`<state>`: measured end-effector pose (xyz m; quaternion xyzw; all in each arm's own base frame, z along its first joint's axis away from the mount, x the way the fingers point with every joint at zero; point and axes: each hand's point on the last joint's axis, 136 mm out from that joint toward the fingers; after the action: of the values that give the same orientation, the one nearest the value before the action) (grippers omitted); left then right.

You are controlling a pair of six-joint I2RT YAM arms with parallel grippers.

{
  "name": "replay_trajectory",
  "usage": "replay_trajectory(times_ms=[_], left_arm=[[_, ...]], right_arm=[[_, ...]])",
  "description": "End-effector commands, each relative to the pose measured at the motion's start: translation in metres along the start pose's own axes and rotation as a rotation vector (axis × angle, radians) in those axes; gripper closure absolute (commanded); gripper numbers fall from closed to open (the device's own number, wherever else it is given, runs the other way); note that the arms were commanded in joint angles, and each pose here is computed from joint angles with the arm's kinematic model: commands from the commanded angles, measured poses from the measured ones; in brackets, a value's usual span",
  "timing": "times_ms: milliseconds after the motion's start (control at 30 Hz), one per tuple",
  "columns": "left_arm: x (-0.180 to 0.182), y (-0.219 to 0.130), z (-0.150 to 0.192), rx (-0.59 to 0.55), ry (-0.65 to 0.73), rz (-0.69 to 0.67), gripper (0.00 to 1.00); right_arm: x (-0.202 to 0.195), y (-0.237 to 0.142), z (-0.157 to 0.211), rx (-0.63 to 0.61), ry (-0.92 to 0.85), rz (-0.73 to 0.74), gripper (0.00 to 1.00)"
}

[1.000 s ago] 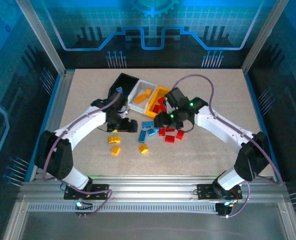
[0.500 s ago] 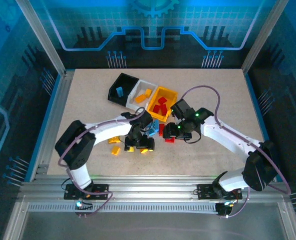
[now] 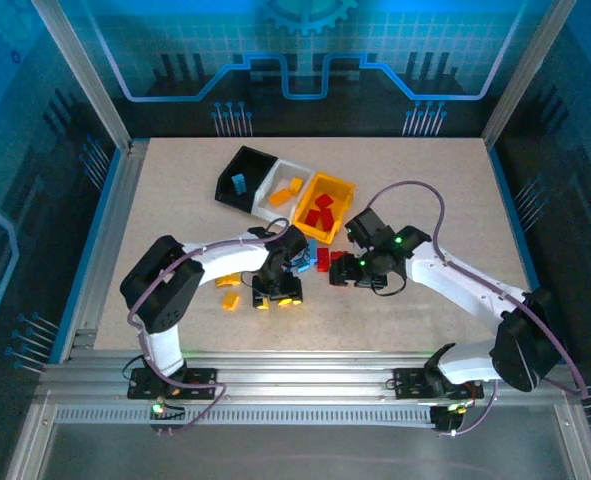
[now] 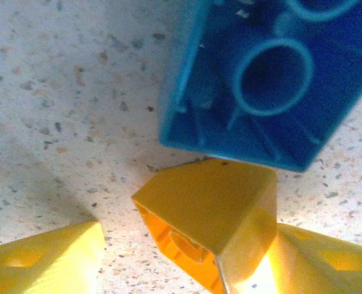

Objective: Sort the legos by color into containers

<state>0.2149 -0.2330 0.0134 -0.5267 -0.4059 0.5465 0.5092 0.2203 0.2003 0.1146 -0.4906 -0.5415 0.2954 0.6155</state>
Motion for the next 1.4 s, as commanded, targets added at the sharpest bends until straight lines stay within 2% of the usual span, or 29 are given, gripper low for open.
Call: replay_trajectory(times_ms=[0,300,533,800,967,1100,1367], left_arm=[[-0.014,0.016,-0.006,0.015,0.003,0.046,0.35],[-0.012,0.013,-0.018,0.006,0.023,0.056,0.58],[-0.009,-0.002,-0.019,-0.020,0.053,0.062,0.59],[-0.003,-0.056,-0.026,-0.110,0.084,0.086,0.59],[0.002,-0.099,-0.059,-0.202,0.080,0.123,0.58],[0.001,-0.129,-0.099,-0.279,0.083,0.156,0.58],[-0.002,-0.150,-0.183,-0.351,0.044,0.228,0.58]], right_arm=[[0.003,-0.002,-0.003,-0.019,0.010,-0.022,0.36],[0.012,-0.001,-0.008,-0.009,-0.016,-0.021,0.36],[0.013,0.000,-0.009,-0.003,-0.026,-0.013,0.36],[0.012,0.001,-0.011,-0.004,-0.025,-0.008,0.36],[0.010,-0.001,-0.013,-0.008,-0.017,-0.008,0.36],[0.006,-0.005,-0.015,-0.016,-0.009,-0.007,0.36],[-0.007,-0.011,-0.017,-0.024,0.020,-0.006,0.36]])
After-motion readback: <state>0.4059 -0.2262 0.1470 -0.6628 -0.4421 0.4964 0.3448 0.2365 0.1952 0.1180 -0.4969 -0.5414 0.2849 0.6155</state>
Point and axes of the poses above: each hand's point on the last joint's axis, 136 mm out from that joint toward the fingers, its own y axis out along the fingers, its own x axis along the line the jaws close on, z = x × y, and after that the axes turned 15 degrees about y, right-handed
